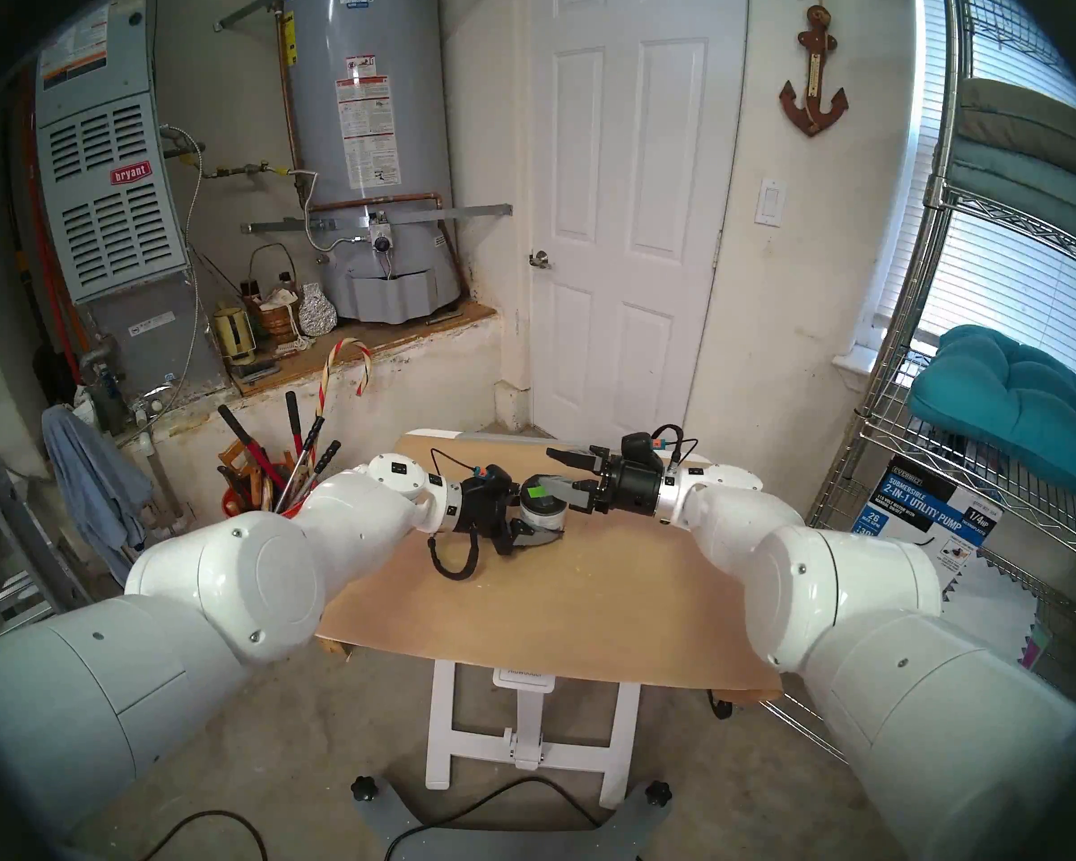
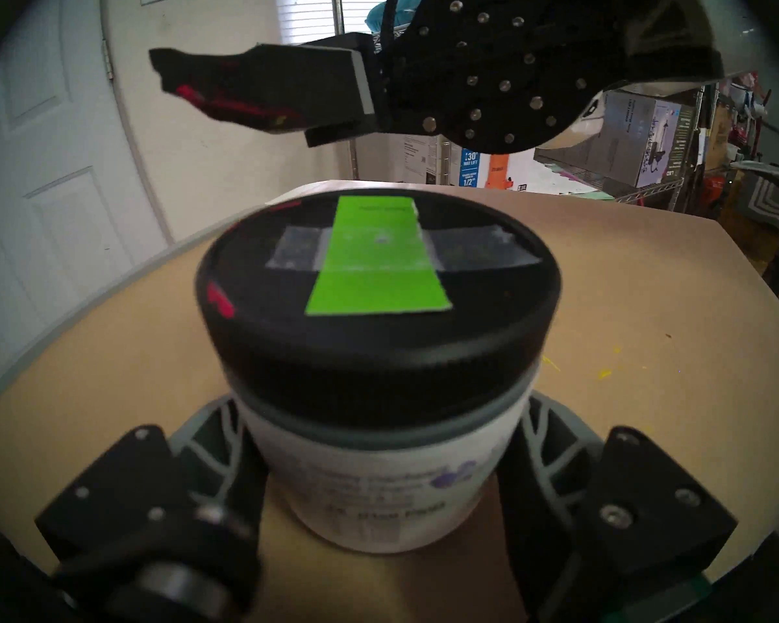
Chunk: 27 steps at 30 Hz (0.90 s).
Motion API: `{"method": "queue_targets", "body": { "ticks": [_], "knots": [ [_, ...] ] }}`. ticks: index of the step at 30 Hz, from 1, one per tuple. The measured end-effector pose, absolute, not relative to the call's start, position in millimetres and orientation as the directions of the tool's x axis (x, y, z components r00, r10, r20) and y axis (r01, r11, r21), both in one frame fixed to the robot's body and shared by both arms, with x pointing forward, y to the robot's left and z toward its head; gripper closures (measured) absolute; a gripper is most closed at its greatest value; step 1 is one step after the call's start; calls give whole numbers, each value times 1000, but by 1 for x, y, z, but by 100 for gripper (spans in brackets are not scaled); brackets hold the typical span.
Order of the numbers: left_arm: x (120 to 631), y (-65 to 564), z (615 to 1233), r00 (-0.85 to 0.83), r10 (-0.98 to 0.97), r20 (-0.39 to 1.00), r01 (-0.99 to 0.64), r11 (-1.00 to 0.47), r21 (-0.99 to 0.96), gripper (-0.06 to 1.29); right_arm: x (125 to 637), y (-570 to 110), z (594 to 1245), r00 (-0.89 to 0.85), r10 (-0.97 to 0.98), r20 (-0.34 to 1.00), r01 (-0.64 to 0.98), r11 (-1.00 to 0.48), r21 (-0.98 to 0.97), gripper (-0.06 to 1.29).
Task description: Open paint jar
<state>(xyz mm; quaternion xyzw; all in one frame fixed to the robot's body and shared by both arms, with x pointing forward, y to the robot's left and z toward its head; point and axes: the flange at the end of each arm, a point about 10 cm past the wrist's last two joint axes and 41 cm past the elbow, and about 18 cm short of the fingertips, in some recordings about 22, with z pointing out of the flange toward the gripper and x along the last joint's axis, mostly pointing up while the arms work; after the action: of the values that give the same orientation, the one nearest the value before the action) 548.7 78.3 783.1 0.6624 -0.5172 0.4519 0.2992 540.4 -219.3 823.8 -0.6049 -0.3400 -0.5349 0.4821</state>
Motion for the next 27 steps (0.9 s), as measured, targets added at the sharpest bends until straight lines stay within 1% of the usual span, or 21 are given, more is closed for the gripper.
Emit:
{"method": "queue_targets", "body": {
  "ticks": [16, 27],
  "knots": [
    [553, 68, 781, 57, -408, 911, -926, -364, -105, 48, 535, -212, 814, 216, -174, 961, 915, -308, -261, 1],
    [555, 71, 777, 77, -379, 922, -902, -421, -98, 48, 532, -203, 810, 132, -191, 973, 928, -322, -189, 1]
  ]
}}
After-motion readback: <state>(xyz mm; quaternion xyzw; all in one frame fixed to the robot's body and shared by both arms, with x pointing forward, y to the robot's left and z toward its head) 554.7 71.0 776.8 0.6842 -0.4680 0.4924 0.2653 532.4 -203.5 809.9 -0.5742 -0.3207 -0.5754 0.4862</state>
